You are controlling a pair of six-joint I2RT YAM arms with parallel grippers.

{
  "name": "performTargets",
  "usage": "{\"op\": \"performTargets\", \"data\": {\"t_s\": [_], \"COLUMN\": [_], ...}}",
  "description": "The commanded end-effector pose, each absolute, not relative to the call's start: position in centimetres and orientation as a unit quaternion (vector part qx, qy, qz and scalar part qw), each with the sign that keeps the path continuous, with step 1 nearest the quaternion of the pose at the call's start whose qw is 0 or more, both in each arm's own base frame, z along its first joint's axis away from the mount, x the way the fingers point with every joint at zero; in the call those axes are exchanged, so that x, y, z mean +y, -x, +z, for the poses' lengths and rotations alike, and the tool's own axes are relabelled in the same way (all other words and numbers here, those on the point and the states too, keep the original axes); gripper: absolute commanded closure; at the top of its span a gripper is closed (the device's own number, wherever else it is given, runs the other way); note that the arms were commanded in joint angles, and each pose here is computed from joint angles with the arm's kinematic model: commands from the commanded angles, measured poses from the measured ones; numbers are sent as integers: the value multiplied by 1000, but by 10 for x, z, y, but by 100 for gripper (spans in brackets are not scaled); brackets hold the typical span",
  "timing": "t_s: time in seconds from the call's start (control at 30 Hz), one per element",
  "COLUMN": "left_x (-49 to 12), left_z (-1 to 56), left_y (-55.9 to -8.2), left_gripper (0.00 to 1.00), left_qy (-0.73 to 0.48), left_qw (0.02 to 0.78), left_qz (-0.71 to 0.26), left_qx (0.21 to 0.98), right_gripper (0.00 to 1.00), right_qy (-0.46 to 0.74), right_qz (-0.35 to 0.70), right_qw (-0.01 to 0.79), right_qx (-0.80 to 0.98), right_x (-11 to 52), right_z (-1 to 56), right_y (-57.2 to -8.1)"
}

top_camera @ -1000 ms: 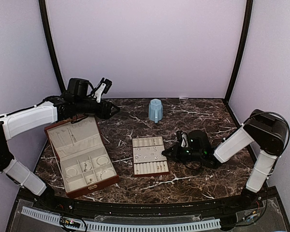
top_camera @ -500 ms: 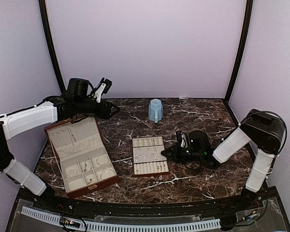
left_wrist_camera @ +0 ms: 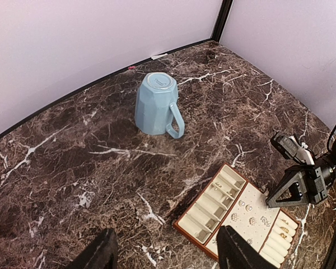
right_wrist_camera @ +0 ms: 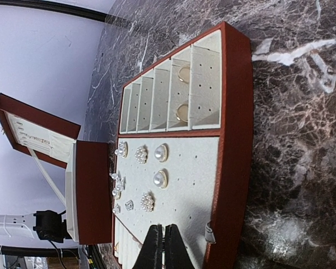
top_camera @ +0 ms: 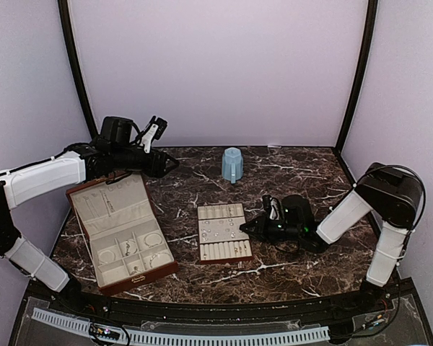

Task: Organize the mixed jewelry
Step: Insert the earring into the earring holder.

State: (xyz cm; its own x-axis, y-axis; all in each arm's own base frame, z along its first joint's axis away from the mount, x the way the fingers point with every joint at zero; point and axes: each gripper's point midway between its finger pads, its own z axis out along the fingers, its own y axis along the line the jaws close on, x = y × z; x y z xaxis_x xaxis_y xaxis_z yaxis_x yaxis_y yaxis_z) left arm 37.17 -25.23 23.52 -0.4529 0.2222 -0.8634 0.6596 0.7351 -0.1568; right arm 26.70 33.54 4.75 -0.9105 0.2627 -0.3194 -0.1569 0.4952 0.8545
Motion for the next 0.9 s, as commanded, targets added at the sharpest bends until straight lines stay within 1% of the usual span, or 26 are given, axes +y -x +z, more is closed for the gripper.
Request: {"op": "performTargets", "data": {"t_s": [0.0, 0.37, 0.87], "left_x": [-247, -246, -246], "left_z": [247, 247, 250], "left_y": [-365, -366, -363], "left_gripper": [36, 36, 37], "left_qy": [-267, -266, -267], "left_qw": [462, 463, 466], "left_qz": [-246, -245, -249], "left_qx": [809, 809, 806], "right_gripper": [100, 100, 100], "right_qy": [-37, -60, -75], "right_qz": [508, 489, 483], "right_qw": [213, 216, 208], "right_qx": [834, 843, 847], "right_x": [333, 317, 312], "right_z": [47, 42, 32], "right_y": [-269, -266, -266]}}
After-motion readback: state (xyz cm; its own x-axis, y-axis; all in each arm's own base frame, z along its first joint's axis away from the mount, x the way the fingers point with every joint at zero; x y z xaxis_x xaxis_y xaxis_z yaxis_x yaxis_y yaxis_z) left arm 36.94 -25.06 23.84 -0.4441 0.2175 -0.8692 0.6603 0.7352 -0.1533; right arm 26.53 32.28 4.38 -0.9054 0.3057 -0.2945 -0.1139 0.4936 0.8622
